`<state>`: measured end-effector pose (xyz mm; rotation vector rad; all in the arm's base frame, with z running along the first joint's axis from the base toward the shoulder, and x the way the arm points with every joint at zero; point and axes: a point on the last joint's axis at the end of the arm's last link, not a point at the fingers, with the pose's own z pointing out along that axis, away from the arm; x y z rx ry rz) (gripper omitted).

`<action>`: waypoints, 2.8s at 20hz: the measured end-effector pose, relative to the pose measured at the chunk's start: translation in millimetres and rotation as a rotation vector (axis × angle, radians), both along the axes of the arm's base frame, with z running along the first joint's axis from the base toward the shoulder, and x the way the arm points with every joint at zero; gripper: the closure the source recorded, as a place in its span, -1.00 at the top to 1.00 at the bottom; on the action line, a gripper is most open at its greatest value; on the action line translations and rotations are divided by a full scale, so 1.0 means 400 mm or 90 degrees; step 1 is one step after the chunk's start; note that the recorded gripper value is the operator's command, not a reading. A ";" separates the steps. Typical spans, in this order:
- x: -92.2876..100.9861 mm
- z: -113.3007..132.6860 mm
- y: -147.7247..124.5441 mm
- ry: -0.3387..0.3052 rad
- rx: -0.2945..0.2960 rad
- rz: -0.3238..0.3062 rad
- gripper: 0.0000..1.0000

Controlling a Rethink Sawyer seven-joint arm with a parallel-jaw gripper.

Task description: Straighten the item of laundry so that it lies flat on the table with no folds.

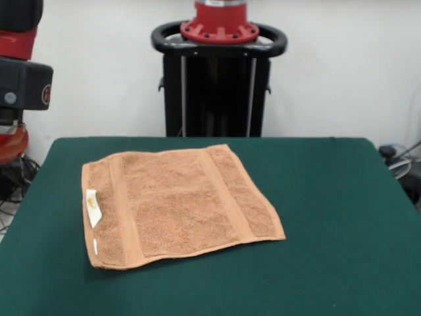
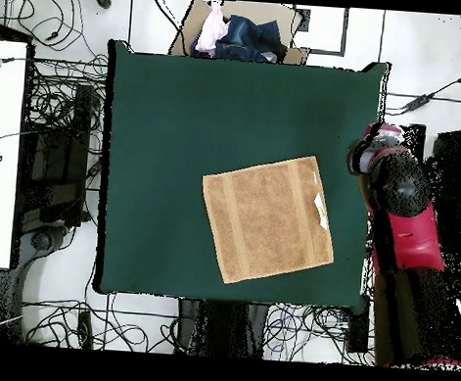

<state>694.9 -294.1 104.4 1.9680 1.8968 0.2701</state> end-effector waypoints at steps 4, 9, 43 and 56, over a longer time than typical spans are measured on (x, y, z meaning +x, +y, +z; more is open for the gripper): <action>0.022 0.006 -0.018 -0.008 -0.011 0.000 -1.00; 0.030 0.019 0.011 -0.005 -0.025 0.012 -1.00; -0.004 0.037 0.136 0.005 -0.029 0.037 -1.00; -0.071 0.000 0.135 0.016 -0.036 0.051 -1.00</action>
